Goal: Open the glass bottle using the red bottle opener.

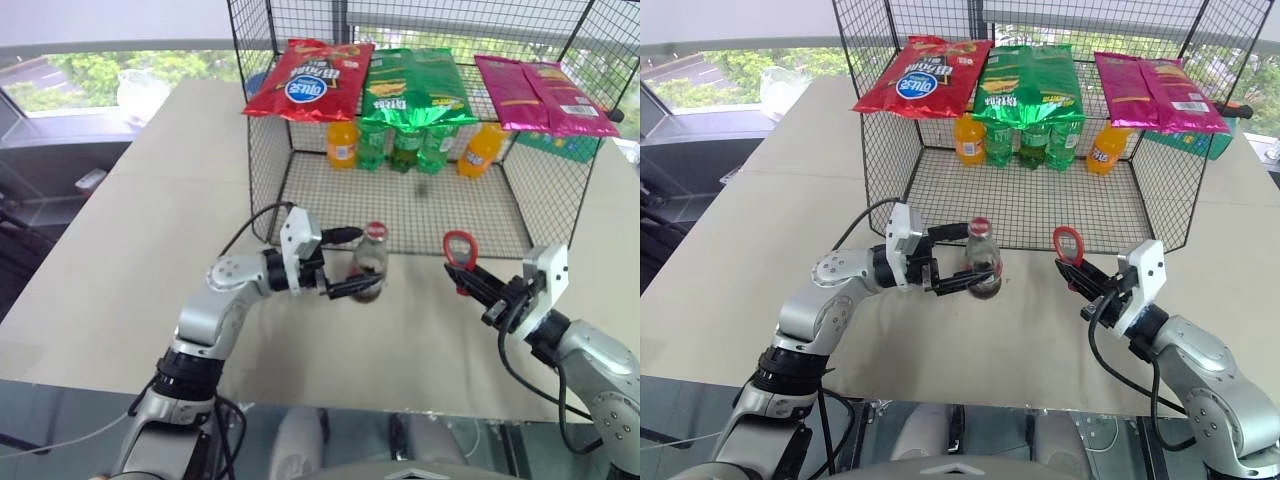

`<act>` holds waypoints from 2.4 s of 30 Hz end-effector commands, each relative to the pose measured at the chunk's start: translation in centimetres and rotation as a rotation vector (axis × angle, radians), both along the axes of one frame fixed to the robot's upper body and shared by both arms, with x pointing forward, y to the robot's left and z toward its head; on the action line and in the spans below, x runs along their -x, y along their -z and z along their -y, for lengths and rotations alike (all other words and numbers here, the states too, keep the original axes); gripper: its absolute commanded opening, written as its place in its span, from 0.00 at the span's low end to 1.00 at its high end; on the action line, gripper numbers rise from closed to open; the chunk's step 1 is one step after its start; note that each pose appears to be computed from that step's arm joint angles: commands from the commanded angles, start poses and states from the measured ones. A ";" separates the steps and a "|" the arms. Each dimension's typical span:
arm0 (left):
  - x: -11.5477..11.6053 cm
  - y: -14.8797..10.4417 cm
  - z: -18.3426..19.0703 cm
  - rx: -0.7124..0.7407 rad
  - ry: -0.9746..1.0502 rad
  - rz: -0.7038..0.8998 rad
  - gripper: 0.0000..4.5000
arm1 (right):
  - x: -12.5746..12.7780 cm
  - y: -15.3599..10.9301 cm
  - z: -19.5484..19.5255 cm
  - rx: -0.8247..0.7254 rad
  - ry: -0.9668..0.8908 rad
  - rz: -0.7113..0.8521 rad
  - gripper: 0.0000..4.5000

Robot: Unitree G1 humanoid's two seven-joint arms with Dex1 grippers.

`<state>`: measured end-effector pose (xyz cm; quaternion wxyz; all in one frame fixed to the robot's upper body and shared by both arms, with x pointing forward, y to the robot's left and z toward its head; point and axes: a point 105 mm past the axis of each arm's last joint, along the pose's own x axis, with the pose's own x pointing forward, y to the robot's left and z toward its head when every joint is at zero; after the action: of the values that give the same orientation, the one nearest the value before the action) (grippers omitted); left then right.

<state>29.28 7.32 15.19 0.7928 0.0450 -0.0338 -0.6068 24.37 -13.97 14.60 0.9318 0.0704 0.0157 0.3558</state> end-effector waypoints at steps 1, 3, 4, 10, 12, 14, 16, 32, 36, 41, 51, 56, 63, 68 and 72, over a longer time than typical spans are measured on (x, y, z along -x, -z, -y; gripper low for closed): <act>0.4 -1.8 0.2 0.006 0.028 0.091 0.99 | 0.5 -1.2 -0.6 -0.008 -0.019 0.058 0.00; 0.5 -2.2 0.4 0.013 0.047 0.096 0.99 | 0.5 -1.1 -0.6 -0.010 -0.019 0.057 0.00; 0.6 -2.3 0.5 0.015 0.053 0.100 0.99 | 0.5 -1.1 -0.6 -0.011 -0.019 0.058 0.00; 0.8 -3.0 0.8 0.030 0.074 0.105 0.99 | 0.6 -1.2 -0.7 -0.012 -0.017 0.062 0.00; 0.9 -3.4 1.0 0.040 0.085 0.105 0.99 | 0.6 -1.2 -0.7 -0.012 -0.017 0.064 0.00; 1.0 -4.0 1.3 0.052 0.094 0.106 0.99 | 0.6 -1.3 -0.8 -0.012 -0.017 0.066 0.00; 1.1 -4.4 1.5 0.057 0.099 0.105 0.99 | 0.6 -1.3 -0.9 -0.012 -0.018 0.067 0.00; 1.1 -3.0 0.8 0.023 0.116 0.060 0.26 | 0.5 -4.0 -3.6 -0.008 -0.099 0.185 0.00; 1.1 -2.3 0.4 0.012 0.118 0.052 0.26 | 0.4 -4.6 -4.7 0.002 -0.133 0.213 0.00; 0.5 -2.3 0.1 0.011 0.083 0.068 0.66 | 0.2 -4.6 -5.0 0.007 -0.139 0.221 0.00; 0.2 -2.5 0.0 0.007 0.074 0.094 0.97 | -0.1 -4.8 -5.0 0.011 -0.141 0.236 0.00; 0.3 -1.8 -0.3 0.005 0.080 0.091 0.97 | -0.1 -4.9 -5.0 0.014 -0.142 0.243 0.00; 0.4 -2.0 0.1 0.015 0.099 0.093 0.97 | -0.1 -4.9 -5.3 0.023 -0.150 0.248 0.00; 0.4 -2.3 0.2 0.019 0.103 0.096 0.48 | -0.1 -4.9 -5.3 0.028 -0.152 0.248 0.00; 0.4 -2.7 0.2 0.027 0.103 0.102 0.38 | -0.1 -4.8 -5.3 0.029 -0.151 0.248 0.00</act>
<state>29.05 7.24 17.86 0.7604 0.0613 -0.0865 -0.6408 24.72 -8.85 18.56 0.9024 0.0148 -0.0677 0.4252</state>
